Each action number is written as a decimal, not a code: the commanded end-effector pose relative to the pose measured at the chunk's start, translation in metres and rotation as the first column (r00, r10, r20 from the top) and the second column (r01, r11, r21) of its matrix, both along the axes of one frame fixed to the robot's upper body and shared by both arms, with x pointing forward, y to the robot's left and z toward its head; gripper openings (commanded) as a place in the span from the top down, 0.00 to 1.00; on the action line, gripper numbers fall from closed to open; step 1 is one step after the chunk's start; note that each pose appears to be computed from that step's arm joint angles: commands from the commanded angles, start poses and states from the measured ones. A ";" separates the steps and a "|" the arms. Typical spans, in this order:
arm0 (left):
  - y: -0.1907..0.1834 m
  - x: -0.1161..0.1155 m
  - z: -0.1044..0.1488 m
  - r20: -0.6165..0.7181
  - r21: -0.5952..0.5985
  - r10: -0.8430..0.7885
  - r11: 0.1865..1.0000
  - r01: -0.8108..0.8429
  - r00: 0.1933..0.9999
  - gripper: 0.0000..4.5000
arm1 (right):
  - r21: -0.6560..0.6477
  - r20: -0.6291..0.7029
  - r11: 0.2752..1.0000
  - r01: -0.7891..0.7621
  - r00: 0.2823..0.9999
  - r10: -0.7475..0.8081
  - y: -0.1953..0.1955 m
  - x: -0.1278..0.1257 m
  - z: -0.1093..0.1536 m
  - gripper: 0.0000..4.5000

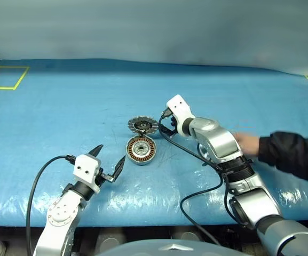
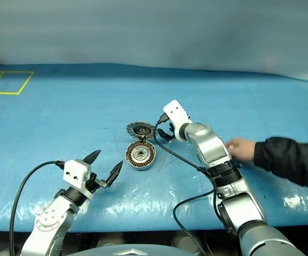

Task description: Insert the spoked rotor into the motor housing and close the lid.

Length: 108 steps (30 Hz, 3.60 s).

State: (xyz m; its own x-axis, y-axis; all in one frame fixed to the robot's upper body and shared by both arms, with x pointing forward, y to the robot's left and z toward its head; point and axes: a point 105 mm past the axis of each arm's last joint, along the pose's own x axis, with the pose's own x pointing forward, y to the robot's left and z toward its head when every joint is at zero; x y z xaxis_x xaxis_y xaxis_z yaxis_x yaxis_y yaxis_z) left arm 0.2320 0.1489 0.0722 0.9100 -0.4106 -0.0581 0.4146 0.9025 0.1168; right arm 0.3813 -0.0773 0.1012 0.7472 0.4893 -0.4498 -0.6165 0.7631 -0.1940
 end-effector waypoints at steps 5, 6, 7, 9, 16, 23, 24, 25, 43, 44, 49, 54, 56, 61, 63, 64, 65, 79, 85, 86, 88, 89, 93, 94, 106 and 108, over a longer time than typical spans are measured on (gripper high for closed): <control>-0.005 0.000 0.010 0.041 -0.001 -0.027 1.000 0.027 0.999 0.00 | 0.022 0.057 1.000 -0.004 0.998 0.003 0.001 0.000 0.018 0.00; -0.005 0.000 0.010 0.040 -0.002 -0.028 1.000 0.029 0.999 0.00 | 0.022 0.057 1.000 -0.003 0.998 0.002 0.000 0.000 0.018 0.00; -0.006 -0.001 0.010 0.037 -0.006 -0.040 0.999 0.040 0.999 0.00 | 0.021 0.059 1.000 -0.002 0.998 0.000 0.000 0.000 0.018 0.00; -0.009 -0.002 0.010 0.030 -0.014 -0.064 0.998 0.064 0.998 0.00 | 0.022 0.066 1.000 0.006 0.998 -0.007 -0.002 0.000 0.021 0.00; -0.026 -0.010 0.009 0.002 -0.088 -0.196 0.977 0.195 0.981 0.00 | 0.000 0.087 0.998 0.063 0.994 -0.063 -0.028 -0.016 0.039 0.00; -0.041 -0.022 -0.004 -0.066 -0.109 -0.290 0.953 0.282 0.955 0.00 | -0.056 0.000 0.994 0.092 0.996 -0.092 -0.043 -0.065 0.036 0.00; -0.043 -0.022 -0.006 -0.072 -0.105 -0.293 0.953 0.285 0.953 0.00 | -0.059 -0.012 0.992 0.108 0.994 -0.109 -0.045 -0.070 0.035 0.00; -0.044 -0.023 -0.007 -0.076 -0.102 -0.297 0.952 0.289 0.952 0.00 | -0.062 -0.022 0.991 0.123 0.992 -0.124 -0.046 -0.075 0.034 0.00; -0.044 -0.024 -0.015 -0.101 -0.110 -0.299 0.951 0.288 0.949 0.00 | 0.053 -0.135 0.943 0.330 0.938 -0.321 -0.034 -0.126 0.006 0.09; -0.044 -0.024 -0.015 -0.101 -0.111 -0.300 0.951 0.289 0.949 0.00 | 0.048 -0.137 0.944 0.328 0.938 -0.319 -0.034 -0.128 0.005 0.14; -0.045 -0.024 -0.014 -0.101 -0.117 -0.302 0.950 0.291 0.948 0.00 | 0.047 -0.135 0.942 0.332 0.936 -0.324 -0.033 -0.130 0.004 0.34; -0.043 -0.024 -0.017 -0.122 -0.100 -0.297 0.953 0.286 0.947 0.00 | 0.048 -0.164 0.941 0.336 0.931 -0.325 -0.032 -0.134 -0.002 0.51; -0.042 -0.022 -0.016 -0.119 -0.103 -0.291 0.954 0.280 0.949 0.00 | 0.058 -0.183 0.939 0.338 0.929 -0.323 -0.030 -0.136 -0.005 0.51; -0.042 -0.021 -0.016 -0.119 -0.109 -0.285 0.956 0.273 0.951 0.00 | 0.045 -0.231 0.928 0.369 0.908 -0.350 -0.032 -0.141 -0.017 0.78; -0.042 -0.021 -0.017 -0.124 -0.111 -0.284 0.956 0.271 0.951 0.00 | 0.030 -0.237 0.927 0.374 0.904 -0.357 -0.033 -0.144 -0.020 0.93; -0.042 -0.021 -0.017 -0.125 -0.112 -0.284 0.956 0.271 0.951 0.00 | 0.026 -0.237 0.927 0.374 0.903 -0.358 -0.034 -0.145 -0.021 0.99; -0.042 -0.021 -0.017 -0.126 -0.114 -0.285 0.956 0.271 0.950 0.00 | 0.024 -0.237 0.927 0.374 0.903 -0.358 -0.034 -0.145 -0.021 0.99; -0.043 -0.019 -0.019 -0.129 -0.122 -0.286 0.955 0.271 0.949 0.00 | 0.040 -0.152 0.946 0.323 0.937 -0.313 -0.031 -0.140 -0.001 0.77; -0.043 -0.016 -0.019 -0.121 -0.122 -0.283 0.955 0.269 0.951 0.00 | 0.011 -0.136 0.946 0.323 0.938 -0.318 -0.034 -0.135 0.000 0.71; -0.043 -0.016 -0.019 -0.120 -0.122 -0.282 0.956 0.268 0.952 0.00 | 0.008 -0.140 0.945 0.327 0.936 -0.323 -0.035 -0.134 -0.001 0.71; -0.042 -0.016 -0.018 -0.118 -0.122 -0.280 0.956 0.266 0.953 0.00 | 0.003 -0.147 0.943 0.332 0.933 -0.328 -0.036 -0.132 -0.003 0.71; -0.042 -0.016 -0.018 -0.116 -0.121 -0.277 0.957 0.263 0.954 0.00 | -0.006 -0.151 0.942 0.335 0.931 -0.333 -0.038 -0.132 -0.004 0.71; -0.040 -0.015 -0.018 -0.114 -0.117 -0.266 0.960 0.253 0.957 0.00 | -0.007 -0.160 0.944 0.331 0.931 -0.328 -0.040 -0.132 -0.005 0.71; -0.039 -0.015 -0.018 -0.115 -0.118 -0.262 0.961 0.249 0.958 0.00 | -0.002 -0.159 0.944 0.330 0.932 -0.326 -0.040 -0.132 -0.004 0.67; -0.038 -0.015 -0.015 -0.111 -0.113 -0.264 0.961 0.252 0.958 0.00 | -0.023 -0.188 0.947 0.321 0.929 -0.319 -0.038 -0.137 -0.013 0.38; -0.037 -0.015 -0.014 -0.109 -0.111 -0.266 0.961 0.254 0.958 0.00 | -0.036 -0.205 0.945 0.325 0.923 -0.326 -0.039 -0.138 -0.018 0.38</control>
